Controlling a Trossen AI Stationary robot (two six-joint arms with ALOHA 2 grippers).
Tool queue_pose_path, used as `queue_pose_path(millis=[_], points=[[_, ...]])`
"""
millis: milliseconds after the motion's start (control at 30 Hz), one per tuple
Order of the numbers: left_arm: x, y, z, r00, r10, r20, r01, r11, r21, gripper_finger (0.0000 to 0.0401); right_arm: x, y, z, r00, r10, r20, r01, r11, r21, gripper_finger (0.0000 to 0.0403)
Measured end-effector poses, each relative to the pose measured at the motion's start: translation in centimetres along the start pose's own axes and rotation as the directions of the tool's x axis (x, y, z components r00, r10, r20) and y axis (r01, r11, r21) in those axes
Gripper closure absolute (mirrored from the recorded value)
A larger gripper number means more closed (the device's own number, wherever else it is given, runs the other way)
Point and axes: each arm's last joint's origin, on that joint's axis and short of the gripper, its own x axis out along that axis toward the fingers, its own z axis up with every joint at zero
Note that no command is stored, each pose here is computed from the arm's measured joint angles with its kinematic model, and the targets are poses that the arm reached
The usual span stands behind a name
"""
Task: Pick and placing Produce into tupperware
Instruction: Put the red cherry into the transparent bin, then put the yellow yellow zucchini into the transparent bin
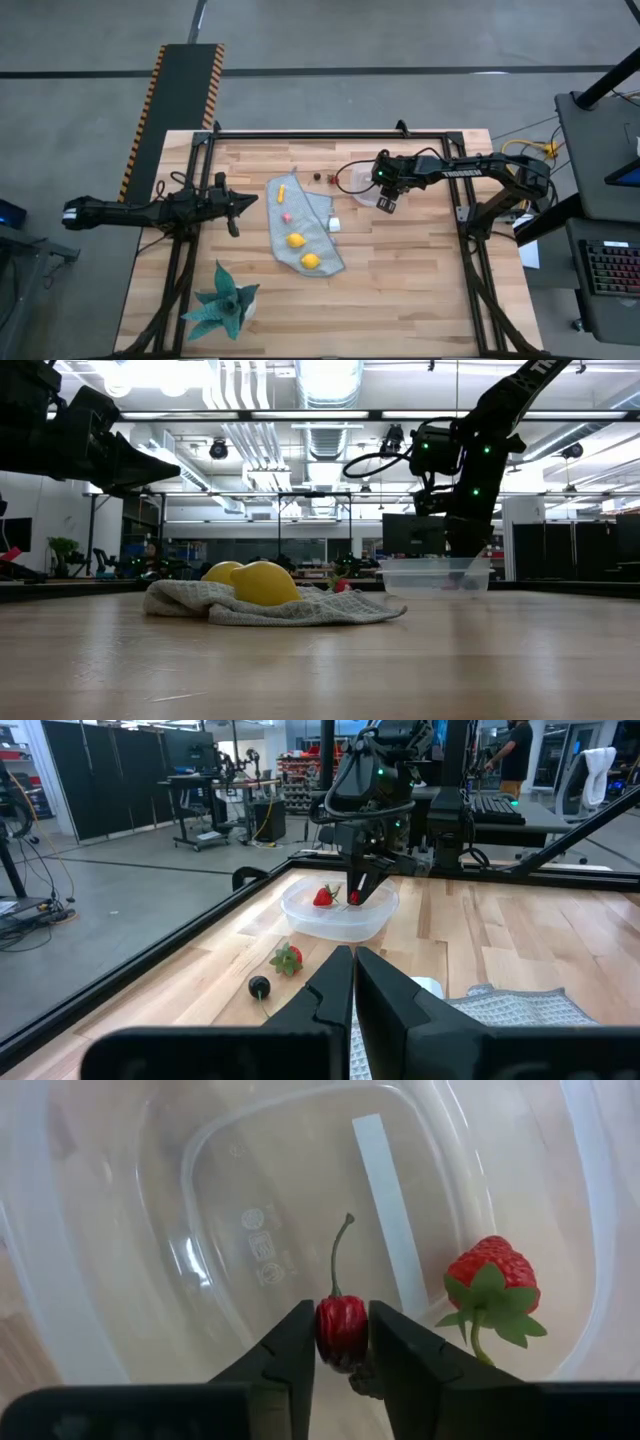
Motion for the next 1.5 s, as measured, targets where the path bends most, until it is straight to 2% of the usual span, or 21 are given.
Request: queue_pose_path(millis=[467,800,1100,1267,1367,1500], points=[[0.0,0.0,0.0,1.0,0.0,0.0,0.0,1.0,0.0,0.0401,-0.1,0.0,0.1,1.0,0.009,0.015,-0.009,1.0,0.023,0.0168],[0.0,0.0,0.0,1.0,0.0,0.0,0.0,1.0,0.0,0.0401,-1.5,-0.2,-0.1,0.999,0.021,0.038,-0.021,1.0,0.009,0.0106],[0.0,0.0,0.0,1.0,0.0,0.0,0.0,1.0,0.001,0.0401,-5.7,-0.7,-0.3,0.986,0.051,0.158,-0.053,0.999,0.009,0.0092],[0.0,0.0,0.0,1.0,0.0,0.0,0.0,1.0,0.001,0.0401,-8.4,-1.2,-0.8,0.962,0.047,0.268,-0.07,0.995,0.074,0.0103],[0.0,0.0,0.0,1.0,0.0,0.0,0.0,1.0,0.0,0.0401,-10.5,-1.3,-1.4,0.931,0.084,0.355,-0.141,0.98,0.14,0.0109],[0.0,0.0,0.0,1.0,0.0,0.0,0.0,1.0,0.001,0.0401,-13.3,-1.3,-2.5,0.857,0.216,0.469,-0.317,0.937,0.146,0.0112]])
